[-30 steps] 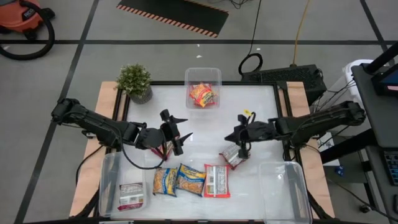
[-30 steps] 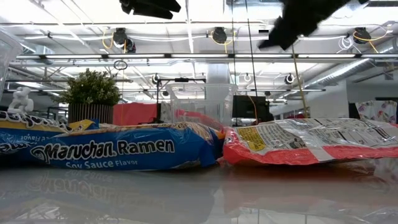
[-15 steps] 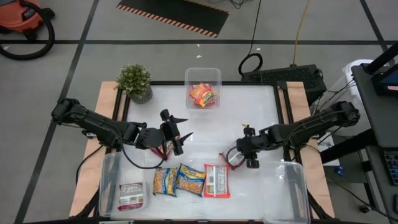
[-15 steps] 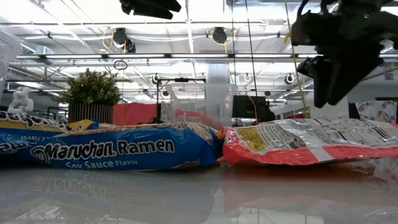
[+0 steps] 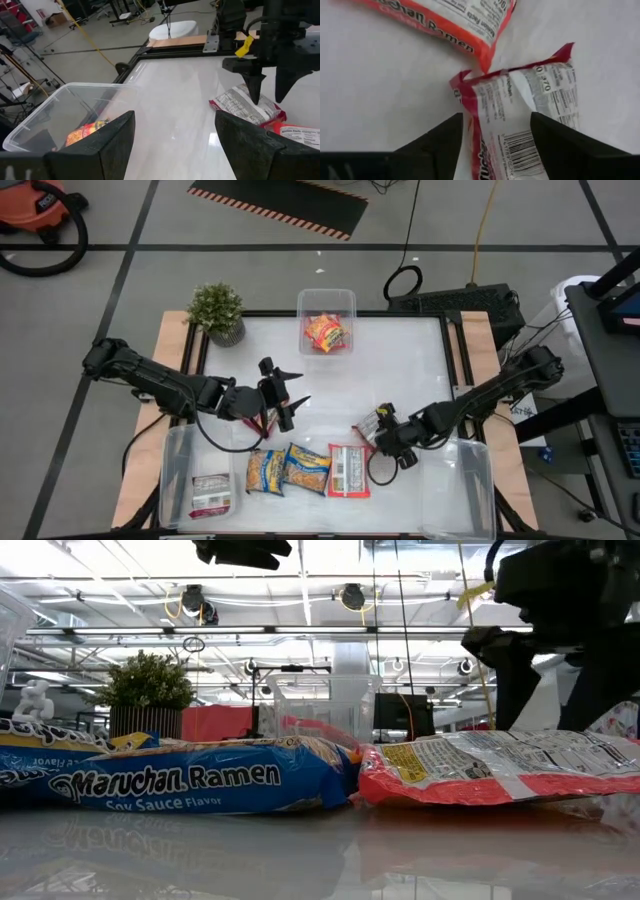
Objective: Sort Maruchan noodles
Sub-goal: Put the right red noodle pack into the bottom left transparent bin
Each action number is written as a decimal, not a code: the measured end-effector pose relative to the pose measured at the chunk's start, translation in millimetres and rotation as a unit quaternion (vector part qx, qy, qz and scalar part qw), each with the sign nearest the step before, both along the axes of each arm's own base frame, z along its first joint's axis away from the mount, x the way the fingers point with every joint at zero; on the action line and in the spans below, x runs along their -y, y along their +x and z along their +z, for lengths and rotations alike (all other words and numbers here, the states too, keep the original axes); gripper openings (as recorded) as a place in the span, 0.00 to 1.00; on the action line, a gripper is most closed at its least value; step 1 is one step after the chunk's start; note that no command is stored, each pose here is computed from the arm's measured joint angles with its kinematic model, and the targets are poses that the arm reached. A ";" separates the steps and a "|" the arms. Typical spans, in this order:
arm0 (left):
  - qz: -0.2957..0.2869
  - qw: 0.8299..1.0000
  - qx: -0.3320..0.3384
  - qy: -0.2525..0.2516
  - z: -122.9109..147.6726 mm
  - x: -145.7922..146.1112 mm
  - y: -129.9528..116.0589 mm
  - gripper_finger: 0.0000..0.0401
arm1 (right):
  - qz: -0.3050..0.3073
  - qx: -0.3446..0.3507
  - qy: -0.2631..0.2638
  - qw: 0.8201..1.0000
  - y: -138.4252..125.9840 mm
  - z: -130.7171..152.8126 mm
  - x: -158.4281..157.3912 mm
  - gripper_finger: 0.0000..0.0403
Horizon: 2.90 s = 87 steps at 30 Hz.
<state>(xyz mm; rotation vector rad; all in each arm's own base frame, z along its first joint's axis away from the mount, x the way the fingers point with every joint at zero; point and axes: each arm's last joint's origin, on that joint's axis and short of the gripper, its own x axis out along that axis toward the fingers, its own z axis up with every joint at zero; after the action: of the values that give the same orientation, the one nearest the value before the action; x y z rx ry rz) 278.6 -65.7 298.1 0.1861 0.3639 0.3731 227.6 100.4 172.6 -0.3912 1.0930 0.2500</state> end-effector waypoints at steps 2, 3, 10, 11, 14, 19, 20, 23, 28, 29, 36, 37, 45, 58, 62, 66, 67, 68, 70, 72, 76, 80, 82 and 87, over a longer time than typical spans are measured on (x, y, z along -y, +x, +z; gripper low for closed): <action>0.001 1.000 0.000 0.000 -0.1 -0.5 0.1 0.70 | 0.008 -0.009 -0.009 1.000 0.8 -3.4 0.6 0.53; 0.001 1.000 0.000 0.000 0.0 -0.5 0.1 0.70 | 0.010 -0.012 -0.013 1.000 1.5 -5.3 0.8 0.51; 0.001 1.000 -0.001 0.001 0.0 -0.5 0.0 0.70 | 0.008 -0.010 -0.039 0.999 3.4 -8.4 2.6 0.27; 0.001 1.000 -0.001 0.001 -0.1 -0.5 0.1 0.70 | 0.007 -0.008 -0.043 0.999 3.3 -8.0 2.9 0.23; 0.001 1.000 -0.001 0.001 0.0 -0.5 0.1 0.70 | 0.013 -0.006 -0.045 0.999 3.1 -6.9 3.2 0.10; 0.001 1.000 -0.001 0.001 -0.1 -0.5 0.1 0.70 | 0.018 0.000 -0.056 0.998 3.7 -6.6 3.4 0.03; 0.001 1.000 -0.001 0.001 -0.1 -0.5 0.1 0.70 | 0.016 0.004 -0.058 0.998 4.1 -6.1 3.5 0.03; 0.001 1.000 -0.001 0.001 0.0 -0.5 0.0 0.70 | 0.014 0.027 -0.061 0.998 4.1 0.8 4.4 0.02; -0.003 1.000 0.000 0.009 0.8 -0.4 0.5 0.70 | -0.001 0.112 -0.029 0.993 6.3 26.9 10.8 0.01; -0.004 1.000 0.002 0.011 1.4 -0.3 0.7 0.70 | -0.006 0.134 -0.021 0.991 6.7 33.7 12.7 0.00; -0.023 0.999 0.023 0.034 3.9 7.1 6.2 0.70 | -0.030 0.260 0.009 0.965 3.5 75.6 31.5 0.00; -0.031 0.998 0.020 0.046 2.1 10.3 8.3 0.70 | -0.034 0.277 0.012 0.960 3.6 80.4 34.3 0.00; -0.058 0.991 0.052 0.108 -11.0 24.6 34.4 0.70 | -0.028 0.315 0.001 0.949 2.9 94.8 54.9 0.00; -0.010 0.995 0.026 0.100 -23.2 -10.0 47.6 0.70 | -0.013 0.312 0.001 0.950 6.2 95.0 73.7 0.00; 0.023 0.992 0.051 0.113 -15.8 -19.5 50.2 0.70 | -0.015 0.312 0.004 0.950 6.1 95.0 73.4 0.00; -0.043 0.994 0.056 0.088 -20.4 -14.9 53.9 0.70 | -0.023 0.313 0.014 0.949 6.1 95.1 73.0 0.00; -0.057 0.994 0.060 0.077 -21.5 -13.6 55.2 0.70 | -0.025 0.314 0.015 0.949 6.2 95.3 73.1 0.00; -0.076 0.993 0.056 0.069 -23.7 -12.4 55.7 0.70 | -0.025 0.314 0.015 0.949 6.2 95.3 73.0 0.00; -0.110 0.991 0.049 0.057 -26.6 -10.6 56.6 0.70 | -0.025 0.314 0.015 0.949 6.3 95.4 73.0 0.00; -0.123 0.990 0.050 0.050 -30.0 -9.3 59.5 0.70 | -0.025 0.317 0.016 0.948 6.5 95.8 73.0 0.00; -0.138 0.989 0.025 0.046 -40.6 -10.3 63.1 0.70 | -0.016 0.327 0.018 0.945 7.4 97.8 72.5 0.00; -0.131 0.991 0.000 0.040 -50.5 -15.8 66.1 0.70 | 0.010 0.334 0.032 0.942 8.4 99.4 72.6 0.00; -0.125 0.991 0.000 0.036 -53.7 -18.8 69.1 0.70 | 0.009 0.334 0.031 0.942 8.5 99.3 73.8 0.00; -0.129 0.991 -0.004 0.027 -58.0 -19.6 71.2 0.70 | 0.005 0.332 0.029 0.943 8.5 99.0 75.6 0.00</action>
<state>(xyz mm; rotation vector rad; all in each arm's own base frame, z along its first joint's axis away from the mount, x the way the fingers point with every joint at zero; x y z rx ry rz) 349.7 -46.1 240.1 0.2854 0.3335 0.1262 236.1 24.8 271.6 -0.3884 0.4176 0.1406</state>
